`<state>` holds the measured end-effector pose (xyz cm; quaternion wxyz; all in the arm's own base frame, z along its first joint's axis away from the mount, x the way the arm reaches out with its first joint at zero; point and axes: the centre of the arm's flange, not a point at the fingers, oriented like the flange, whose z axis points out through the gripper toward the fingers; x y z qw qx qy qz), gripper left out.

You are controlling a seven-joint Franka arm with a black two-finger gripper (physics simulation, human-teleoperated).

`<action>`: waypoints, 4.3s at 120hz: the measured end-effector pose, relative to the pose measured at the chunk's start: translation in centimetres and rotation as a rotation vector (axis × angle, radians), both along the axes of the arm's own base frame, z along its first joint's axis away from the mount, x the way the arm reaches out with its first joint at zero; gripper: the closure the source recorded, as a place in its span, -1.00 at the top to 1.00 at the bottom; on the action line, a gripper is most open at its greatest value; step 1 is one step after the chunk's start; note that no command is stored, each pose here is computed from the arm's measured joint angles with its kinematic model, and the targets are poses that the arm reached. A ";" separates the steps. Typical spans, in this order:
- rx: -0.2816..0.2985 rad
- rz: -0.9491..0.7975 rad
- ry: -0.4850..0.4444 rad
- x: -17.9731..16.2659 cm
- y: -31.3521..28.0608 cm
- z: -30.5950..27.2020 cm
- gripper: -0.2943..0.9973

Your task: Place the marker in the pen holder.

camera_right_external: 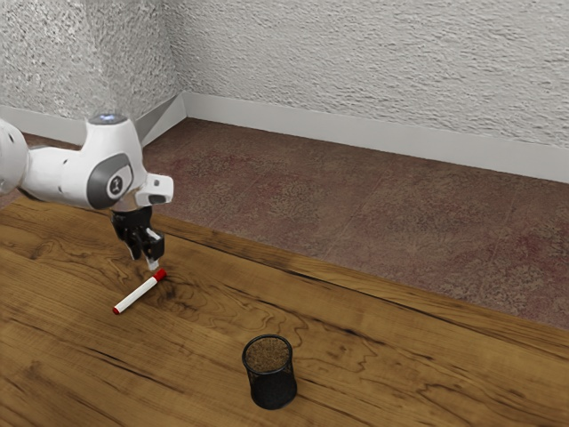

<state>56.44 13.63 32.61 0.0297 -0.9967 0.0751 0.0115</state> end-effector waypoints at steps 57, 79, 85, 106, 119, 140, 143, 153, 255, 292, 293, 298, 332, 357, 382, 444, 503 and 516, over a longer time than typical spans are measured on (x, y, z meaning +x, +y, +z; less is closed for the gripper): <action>0.010 0.117 0.005 1.2 1.0 -6.5 -0.12; 0.013 0.139 -0.001 1.3 1.1 -7.0 -0.13; 0.014 0.150 0.001 1.3 1.5 -7.2 -0.13; 0.014 0.169 0.002 1.2 1.8 -7.9 -0.15; 0.015 0.177 0.000 1.2 1.9 -7.9 -0.27; 0.019 0.194 -0.006 1.1 2.5 -7.7 -0.52; 0.020 0.196 -0.007 1.1 2.6 -7.7 -0.55; 0.030 0.199 -0.020 1.1 2.9 -6.9 -0.60; -0.017 -0.154 -0.322 2.7 -22.5 11.2 -0.67; -0.054 -0.256 -0.311 0.8 -30.4 10.8 -0.67; -0.055 -0.260 -0.311 0.7 -30.7 10.8 -0.67; -0.058 -0.275 -0.305 0.3 -31.9 10.5 -0.67; -0.077 -0.332 -0.301 -2.7 -36.8 10.9 -0.67; -0.072 -0.376 -0.289 -6.8 -39.8 11.4 -0.67; -0.049 -0.323 -0.281 -7.9 -37.8 12.2 -0.67; -0.008 -0.272 -0.214 -10.4 -36.8 10.7 -0.67; 0.023 -0.233 -0.112 -12.8 -36.1 5.8 -0.64; 0.020 -0.221 -0.094 -13.2 -36.0 5.1 -0.29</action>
